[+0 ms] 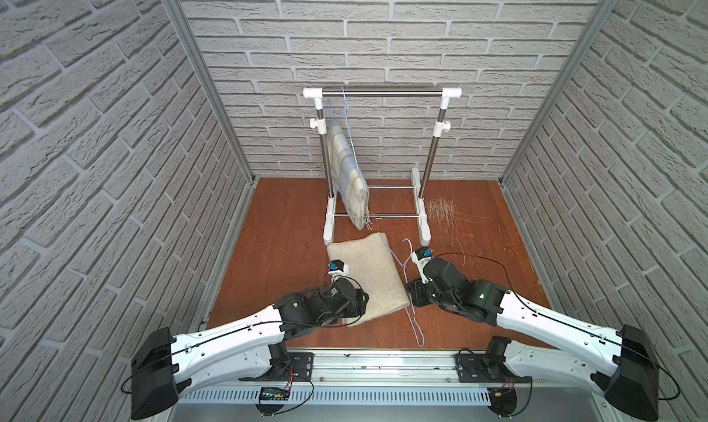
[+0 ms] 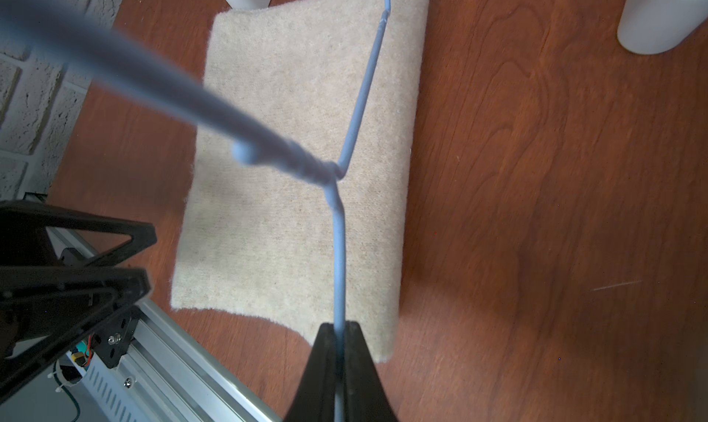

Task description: Hang the scarf on the hanger

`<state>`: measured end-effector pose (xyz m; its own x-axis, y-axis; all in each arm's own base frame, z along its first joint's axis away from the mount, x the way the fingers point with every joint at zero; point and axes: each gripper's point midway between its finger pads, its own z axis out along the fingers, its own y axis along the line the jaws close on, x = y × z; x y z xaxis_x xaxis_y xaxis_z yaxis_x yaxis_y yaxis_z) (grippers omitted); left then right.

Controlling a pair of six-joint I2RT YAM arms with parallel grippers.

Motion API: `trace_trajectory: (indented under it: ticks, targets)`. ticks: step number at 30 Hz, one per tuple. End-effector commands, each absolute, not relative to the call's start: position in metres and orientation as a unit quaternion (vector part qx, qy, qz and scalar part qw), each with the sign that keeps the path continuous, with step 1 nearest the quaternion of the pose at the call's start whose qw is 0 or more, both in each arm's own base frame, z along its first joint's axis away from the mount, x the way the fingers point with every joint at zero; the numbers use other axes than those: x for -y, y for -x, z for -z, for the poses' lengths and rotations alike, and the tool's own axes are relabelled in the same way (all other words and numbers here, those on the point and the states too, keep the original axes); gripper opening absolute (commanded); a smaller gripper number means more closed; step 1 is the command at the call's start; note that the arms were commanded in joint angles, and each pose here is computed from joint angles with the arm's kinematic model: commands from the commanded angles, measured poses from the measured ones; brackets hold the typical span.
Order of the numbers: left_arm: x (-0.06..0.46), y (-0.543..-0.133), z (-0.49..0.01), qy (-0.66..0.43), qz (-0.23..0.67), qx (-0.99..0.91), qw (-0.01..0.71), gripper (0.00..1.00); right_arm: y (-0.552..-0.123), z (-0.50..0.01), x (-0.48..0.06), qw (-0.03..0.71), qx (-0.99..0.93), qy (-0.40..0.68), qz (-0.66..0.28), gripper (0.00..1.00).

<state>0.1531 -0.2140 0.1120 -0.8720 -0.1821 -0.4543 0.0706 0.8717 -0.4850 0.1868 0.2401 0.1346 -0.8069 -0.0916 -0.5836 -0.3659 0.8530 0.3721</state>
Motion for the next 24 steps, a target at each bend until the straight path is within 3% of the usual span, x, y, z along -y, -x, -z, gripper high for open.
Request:
trace_trajectory:
  ticks: [1, 16, 20, 24]
  targets:
    - [0.178, -0.141, -0.108, 0.099, 0.204, -0.939, 0.257, 0.69, -0.195, -0.152, -0.247, 0.311, -0.908, 0.127, -0.25, 0.03]
    - [0.208, -0.148, -0.076, 0.097, 0.236, -0.93, 0.264, 0.68, -0.195, -0.153, -0.245, 0.318, -0.905, 0.121, -0.256, 0.03]
    - [0.208, -0.151, -0.067, 0.103, 0.243, -0.928, 0.265, 0.56, -0.194, -0.155, -0.245, 0.318, -0.905, 0.121, -0.257, 0.03]
    - [0.216, -0.155, -0.055, 0.097, 0.243, -0.93, 0.259, 0.5, -0.194, -0.159, -0.244, 0.322, -0.903, 0.121, -0.258, 0.03]
